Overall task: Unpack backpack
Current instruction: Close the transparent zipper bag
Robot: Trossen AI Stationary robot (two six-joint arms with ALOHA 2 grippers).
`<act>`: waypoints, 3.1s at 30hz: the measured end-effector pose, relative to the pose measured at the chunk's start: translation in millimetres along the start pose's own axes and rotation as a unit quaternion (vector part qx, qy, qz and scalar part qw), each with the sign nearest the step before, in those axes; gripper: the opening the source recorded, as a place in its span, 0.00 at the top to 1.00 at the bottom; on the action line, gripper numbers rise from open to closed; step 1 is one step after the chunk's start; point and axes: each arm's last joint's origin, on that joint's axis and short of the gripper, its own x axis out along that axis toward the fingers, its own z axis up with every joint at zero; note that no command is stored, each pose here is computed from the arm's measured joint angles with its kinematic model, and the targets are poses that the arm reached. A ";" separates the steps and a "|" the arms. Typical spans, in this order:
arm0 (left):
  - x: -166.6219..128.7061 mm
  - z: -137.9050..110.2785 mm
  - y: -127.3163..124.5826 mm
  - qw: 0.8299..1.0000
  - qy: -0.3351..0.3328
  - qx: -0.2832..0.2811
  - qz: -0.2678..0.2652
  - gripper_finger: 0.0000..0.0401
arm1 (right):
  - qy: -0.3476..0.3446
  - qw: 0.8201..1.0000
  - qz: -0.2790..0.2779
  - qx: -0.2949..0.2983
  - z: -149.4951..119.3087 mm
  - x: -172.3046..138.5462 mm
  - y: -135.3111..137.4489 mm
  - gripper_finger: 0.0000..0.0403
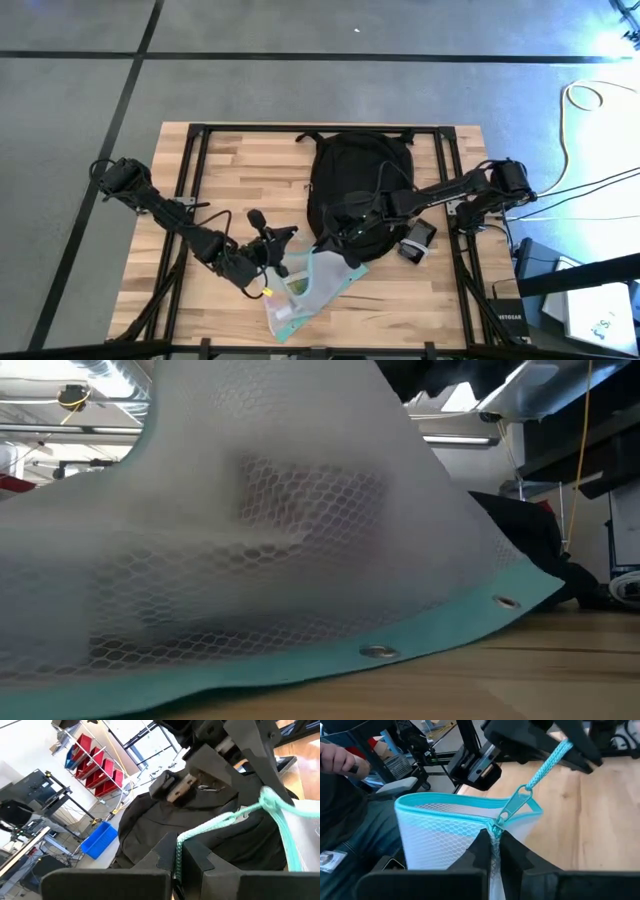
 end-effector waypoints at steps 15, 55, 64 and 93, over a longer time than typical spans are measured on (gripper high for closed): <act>-16.5 5.6 1.2 1.000 -0.013 0.001 0.004 1.00 | 0.004 0.998 -0.069 -0.008 15.8 -34.9 11.9 1.00; -16.6 4.8 2.0 1.000 -0.010 0.005 0.012 1.00 | 0.086 0.975 -0.203 0.017 -27.9 -71.8 106.0 1.00; -16.4 4.6 2.0 1.000 -0.010 0.010 0.012 1.00 | 0.085 0.967 -0.229 0.066 -58.8 -90.0 125.7 1.00; -16.2 4.4 4.0 0.999 -0.002 0.024 0.043 1.00 | 0.045 0.918 -0.373 0.128 -101.7 -147.9 152.0 1.00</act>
